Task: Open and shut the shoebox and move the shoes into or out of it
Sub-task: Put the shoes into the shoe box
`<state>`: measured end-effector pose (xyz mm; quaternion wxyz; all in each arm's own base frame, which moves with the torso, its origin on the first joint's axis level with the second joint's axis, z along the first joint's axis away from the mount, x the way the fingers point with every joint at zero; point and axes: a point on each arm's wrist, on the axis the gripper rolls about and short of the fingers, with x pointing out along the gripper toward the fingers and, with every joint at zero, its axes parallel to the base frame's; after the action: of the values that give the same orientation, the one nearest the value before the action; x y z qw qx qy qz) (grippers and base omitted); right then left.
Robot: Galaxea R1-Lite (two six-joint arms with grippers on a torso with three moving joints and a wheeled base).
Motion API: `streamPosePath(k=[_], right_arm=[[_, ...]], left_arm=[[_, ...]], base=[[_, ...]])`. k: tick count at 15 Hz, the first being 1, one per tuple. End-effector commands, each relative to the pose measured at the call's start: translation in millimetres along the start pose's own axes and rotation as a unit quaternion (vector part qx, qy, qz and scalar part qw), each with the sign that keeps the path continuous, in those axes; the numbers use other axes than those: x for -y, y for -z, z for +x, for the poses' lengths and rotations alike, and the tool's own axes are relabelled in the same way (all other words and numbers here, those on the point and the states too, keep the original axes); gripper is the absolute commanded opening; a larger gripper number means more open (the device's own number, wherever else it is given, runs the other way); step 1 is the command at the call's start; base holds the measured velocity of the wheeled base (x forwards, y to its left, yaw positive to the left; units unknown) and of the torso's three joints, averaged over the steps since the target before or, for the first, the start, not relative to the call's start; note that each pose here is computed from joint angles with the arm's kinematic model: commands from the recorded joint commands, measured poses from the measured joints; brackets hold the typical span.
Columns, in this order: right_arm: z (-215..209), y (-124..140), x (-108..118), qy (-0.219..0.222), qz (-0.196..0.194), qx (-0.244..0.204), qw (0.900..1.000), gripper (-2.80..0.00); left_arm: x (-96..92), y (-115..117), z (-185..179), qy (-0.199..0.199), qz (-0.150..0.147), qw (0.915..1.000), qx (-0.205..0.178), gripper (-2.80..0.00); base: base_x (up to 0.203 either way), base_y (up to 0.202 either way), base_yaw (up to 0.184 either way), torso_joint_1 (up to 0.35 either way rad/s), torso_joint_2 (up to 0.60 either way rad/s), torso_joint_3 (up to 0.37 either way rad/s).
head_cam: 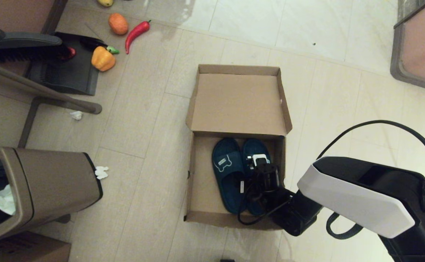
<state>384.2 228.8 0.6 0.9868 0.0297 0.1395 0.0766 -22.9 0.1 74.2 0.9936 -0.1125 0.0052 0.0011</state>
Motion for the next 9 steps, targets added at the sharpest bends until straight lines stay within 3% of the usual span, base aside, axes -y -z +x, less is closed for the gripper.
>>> streamPosePath(k=[1,3,4,9], right_arm=[[5.4,1.9,-0.8,0.001,0.002,0.005,1.0,0.0],[7.4,2.6,-1.5,0.001,-0.004,0.007,1.0,0.0],[7.8,1.7,-1.9,0.0,-0.004,0.008,1.0,-2.8],[5.8,0.7,-2.0,0.0,-0.009,0.008,1.0,-2.8]], left_arm=[[-1.0,4.1,1.2,-0.002,-0.001,1.0,-0.008,-2.8],[-1.0,4.1,1.2,-0.002,-0.001,1.0,-0.008,-2.8],[-1.0,4.1,1.2,-0.002,-0.001,1.0,-0.008,-2.8],[-1.0,4.1,1.2,-0.002,-0.001,1.0,-0.008,-2.8]], base=[[0.0,0.0,0.0,0.0,0.0,0.0],[0.0,0.0,0.0,0.0,0.0,0.0],[0.0,0.0,0.0,0.0,0.0,0.0],[0.0,0.0,0.0,0.0,0.0,0.0]])
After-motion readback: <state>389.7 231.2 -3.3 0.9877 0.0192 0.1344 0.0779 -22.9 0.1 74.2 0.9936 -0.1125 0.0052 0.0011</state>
